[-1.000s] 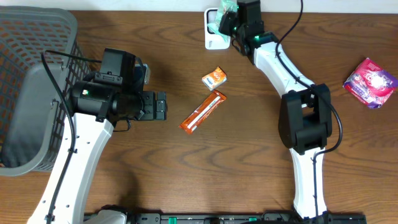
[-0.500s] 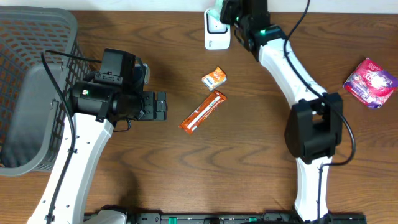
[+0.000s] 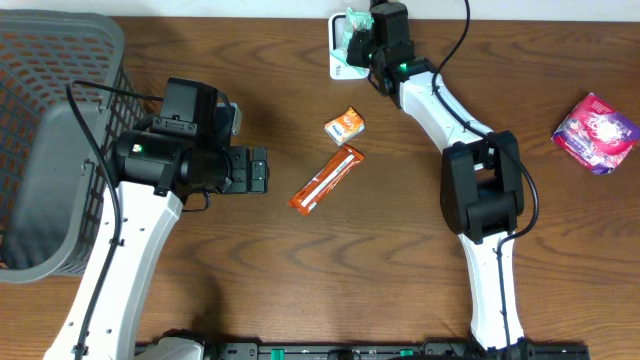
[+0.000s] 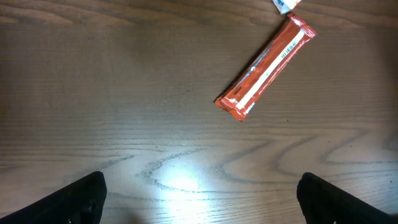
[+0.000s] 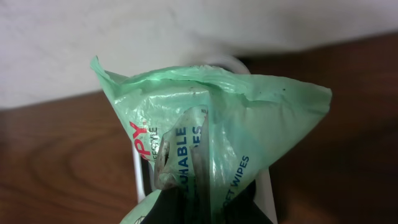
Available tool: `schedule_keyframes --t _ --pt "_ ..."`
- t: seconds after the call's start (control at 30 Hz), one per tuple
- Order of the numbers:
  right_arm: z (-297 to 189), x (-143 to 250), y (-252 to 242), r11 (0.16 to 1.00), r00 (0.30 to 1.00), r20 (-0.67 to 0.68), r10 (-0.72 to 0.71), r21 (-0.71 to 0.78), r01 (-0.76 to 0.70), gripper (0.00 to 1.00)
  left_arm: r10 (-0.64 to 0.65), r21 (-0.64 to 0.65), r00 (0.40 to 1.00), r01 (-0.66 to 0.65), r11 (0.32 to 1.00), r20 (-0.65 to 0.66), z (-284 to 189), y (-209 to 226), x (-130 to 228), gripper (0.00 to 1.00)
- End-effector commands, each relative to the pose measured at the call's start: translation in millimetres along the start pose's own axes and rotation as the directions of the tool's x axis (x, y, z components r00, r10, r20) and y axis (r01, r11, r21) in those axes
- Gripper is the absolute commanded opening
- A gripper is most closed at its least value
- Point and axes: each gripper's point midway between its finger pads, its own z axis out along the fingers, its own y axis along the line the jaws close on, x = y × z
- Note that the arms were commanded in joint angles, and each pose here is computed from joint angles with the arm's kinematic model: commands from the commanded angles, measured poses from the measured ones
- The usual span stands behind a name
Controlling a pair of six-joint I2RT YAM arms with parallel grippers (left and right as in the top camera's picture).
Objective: Scan the item barcode
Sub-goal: 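Hold the teal wipes pack over the scanner with the right gripper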
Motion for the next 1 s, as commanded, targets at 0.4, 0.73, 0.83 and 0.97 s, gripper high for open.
schedule_keyframes --t 0.4,0.73,0.83,0.97 --pt "-48 -77 37 0.997 0.983 0.182 0.009 -0.079 0.006 0.01 -0.005 -0.01 1.0 0.005 1.0 0.002 0 3 0 0.98" --pt "-19 -43 5 0.999 0.991 0.129 0.016 0.036 -0.021 0.01 -0.005 -0.01 1.0 0.005 1.0 0.002 0 3 0 0.98" --pt "-39 -72 9 0.999 0.983 0.182 0.024 0.023 -0.029 0.01 -0.005 -0.01 1.0 0.005 1.0 0.002 0 3 0 0.98" --pt "-67 -103 12 1.0 0.971 0.239 0.027 0.01 -0.03 0.01 -0.005 -0.01 1.0 0.005 1.0 0.002 0 3 0 0.98"
